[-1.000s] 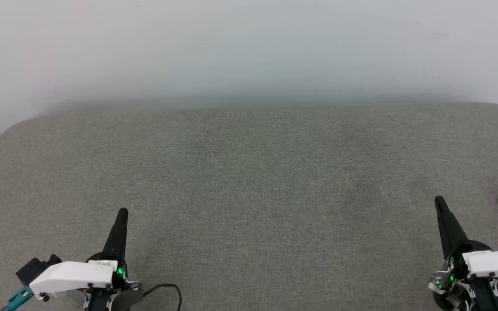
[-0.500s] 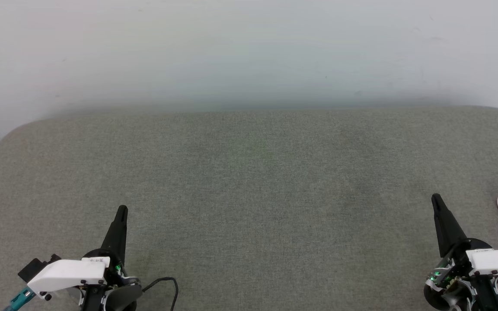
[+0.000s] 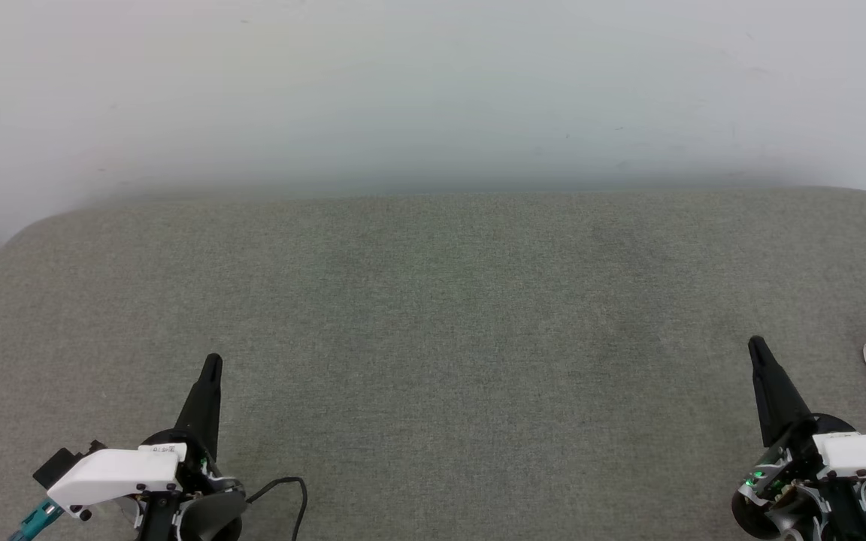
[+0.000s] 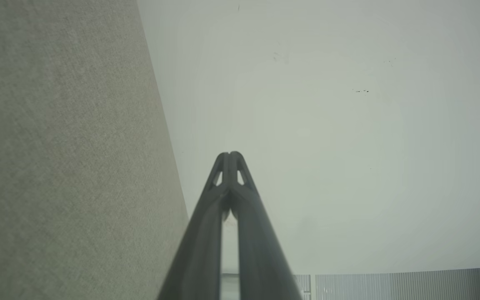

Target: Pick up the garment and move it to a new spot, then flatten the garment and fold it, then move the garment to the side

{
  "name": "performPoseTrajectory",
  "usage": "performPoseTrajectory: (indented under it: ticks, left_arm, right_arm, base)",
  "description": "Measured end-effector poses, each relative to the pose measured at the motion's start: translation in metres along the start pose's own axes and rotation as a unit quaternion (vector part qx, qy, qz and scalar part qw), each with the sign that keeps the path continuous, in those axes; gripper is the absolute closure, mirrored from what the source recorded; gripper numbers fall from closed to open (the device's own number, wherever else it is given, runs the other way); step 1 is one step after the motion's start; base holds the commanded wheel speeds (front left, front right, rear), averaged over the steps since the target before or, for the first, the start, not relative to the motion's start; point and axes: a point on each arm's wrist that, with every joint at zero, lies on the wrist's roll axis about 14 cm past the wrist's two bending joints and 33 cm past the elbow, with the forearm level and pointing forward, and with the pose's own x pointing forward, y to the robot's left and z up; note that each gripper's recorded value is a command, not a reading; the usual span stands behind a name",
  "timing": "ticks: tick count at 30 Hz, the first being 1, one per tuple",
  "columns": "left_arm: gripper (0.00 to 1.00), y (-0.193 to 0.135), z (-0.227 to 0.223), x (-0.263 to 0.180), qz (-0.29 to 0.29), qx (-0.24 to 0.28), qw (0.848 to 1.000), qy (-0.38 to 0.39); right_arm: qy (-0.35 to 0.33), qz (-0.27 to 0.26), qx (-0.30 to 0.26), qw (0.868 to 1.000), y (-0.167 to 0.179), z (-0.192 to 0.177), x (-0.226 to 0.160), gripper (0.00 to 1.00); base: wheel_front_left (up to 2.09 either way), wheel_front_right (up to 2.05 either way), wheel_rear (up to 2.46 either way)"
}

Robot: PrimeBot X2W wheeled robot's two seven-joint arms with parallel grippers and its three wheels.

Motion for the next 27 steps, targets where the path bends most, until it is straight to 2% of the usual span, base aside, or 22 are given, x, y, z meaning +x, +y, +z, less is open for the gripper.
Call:
performPoseTrajectory:
  ticks: [27]
  left_arm:
    - [1.0,0.0003,-0.0003,-0.0002,0.0,-0.001,1.0,0.0]
  right_arm:
    - [-0.001,0.0,0.001,1.0,0.0001,0.0004,0.0,1.0]
  base:
    - [0.0,0.0,0.0]
